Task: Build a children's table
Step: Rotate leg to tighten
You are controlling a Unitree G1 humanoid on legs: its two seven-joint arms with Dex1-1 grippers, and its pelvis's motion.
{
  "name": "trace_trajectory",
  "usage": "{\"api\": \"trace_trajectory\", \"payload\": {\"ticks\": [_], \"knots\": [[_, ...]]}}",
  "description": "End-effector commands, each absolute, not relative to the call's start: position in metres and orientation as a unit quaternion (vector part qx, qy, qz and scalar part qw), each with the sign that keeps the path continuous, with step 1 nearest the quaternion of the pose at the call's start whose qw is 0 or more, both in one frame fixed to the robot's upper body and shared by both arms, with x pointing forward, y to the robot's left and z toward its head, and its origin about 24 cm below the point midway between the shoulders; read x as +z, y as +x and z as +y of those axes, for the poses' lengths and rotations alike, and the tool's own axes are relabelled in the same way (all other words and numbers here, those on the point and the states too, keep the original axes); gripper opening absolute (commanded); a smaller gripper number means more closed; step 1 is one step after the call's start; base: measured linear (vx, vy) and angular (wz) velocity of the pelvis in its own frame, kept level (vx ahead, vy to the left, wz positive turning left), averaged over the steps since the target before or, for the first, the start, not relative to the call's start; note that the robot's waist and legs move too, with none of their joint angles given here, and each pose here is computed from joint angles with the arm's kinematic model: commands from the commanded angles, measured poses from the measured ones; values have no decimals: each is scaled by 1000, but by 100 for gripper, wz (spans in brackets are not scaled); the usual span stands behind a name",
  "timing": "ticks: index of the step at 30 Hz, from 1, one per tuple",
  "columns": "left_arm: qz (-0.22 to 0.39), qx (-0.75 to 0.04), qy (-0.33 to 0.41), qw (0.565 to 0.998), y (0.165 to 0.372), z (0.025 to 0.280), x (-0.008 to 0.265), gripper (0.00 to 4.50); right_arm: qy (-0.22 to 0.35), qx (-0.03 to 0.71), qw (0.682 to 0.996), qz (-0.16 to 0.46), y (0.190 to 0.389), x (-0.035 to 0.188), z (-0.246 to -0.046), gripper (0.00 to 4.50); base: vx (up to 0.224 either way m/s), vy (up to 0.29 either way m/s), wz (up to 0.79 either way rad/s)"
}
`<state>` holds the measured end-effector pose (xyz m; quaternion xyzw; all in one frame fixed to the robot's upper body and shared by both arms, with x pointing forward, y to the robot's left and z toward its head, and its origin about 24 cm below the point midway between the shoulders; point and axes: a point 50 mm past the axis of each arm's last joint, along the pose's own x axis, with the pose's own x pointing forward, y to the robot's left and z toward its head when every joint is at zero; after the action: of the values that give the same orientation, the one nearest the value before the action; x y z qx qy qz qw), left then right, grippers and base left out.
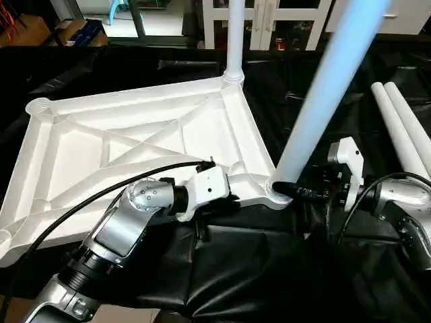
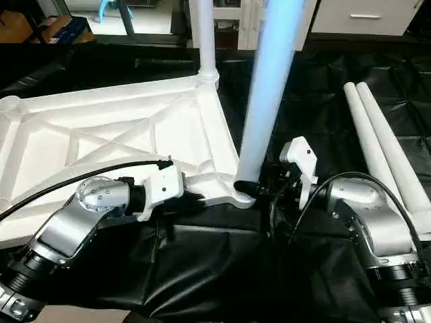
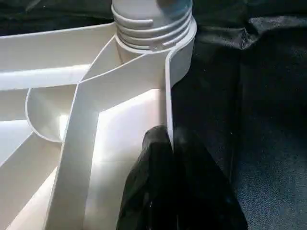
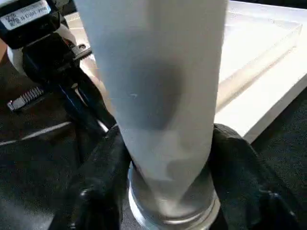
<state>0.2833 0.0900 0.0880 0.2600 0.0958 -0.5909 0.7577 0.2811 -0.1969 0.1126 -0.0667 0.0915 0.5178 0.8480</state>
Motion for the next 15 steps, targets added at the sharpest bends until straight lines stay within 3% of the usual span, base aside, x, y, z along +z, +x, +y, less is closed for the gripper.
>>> {"api": "trace_trajectory", "payload": {"ticks": [1,8,14,15], "knots": [[127,-605,265,740,276,91,74,0,-72,518,845,108,279,108,-199,215,0,0,0],[129,-607,264,739,275,89,74,0,-64,488,863,110,284,102,-195,199,0,0,0],[153,-551,236,785,286,69,76,0,3,322,940,109,306,81,-177,198,0,0,0],[162,-511,220,815,293,60,77,0,38,240,964,111,313,72,-174,198,0,0,0]]}}
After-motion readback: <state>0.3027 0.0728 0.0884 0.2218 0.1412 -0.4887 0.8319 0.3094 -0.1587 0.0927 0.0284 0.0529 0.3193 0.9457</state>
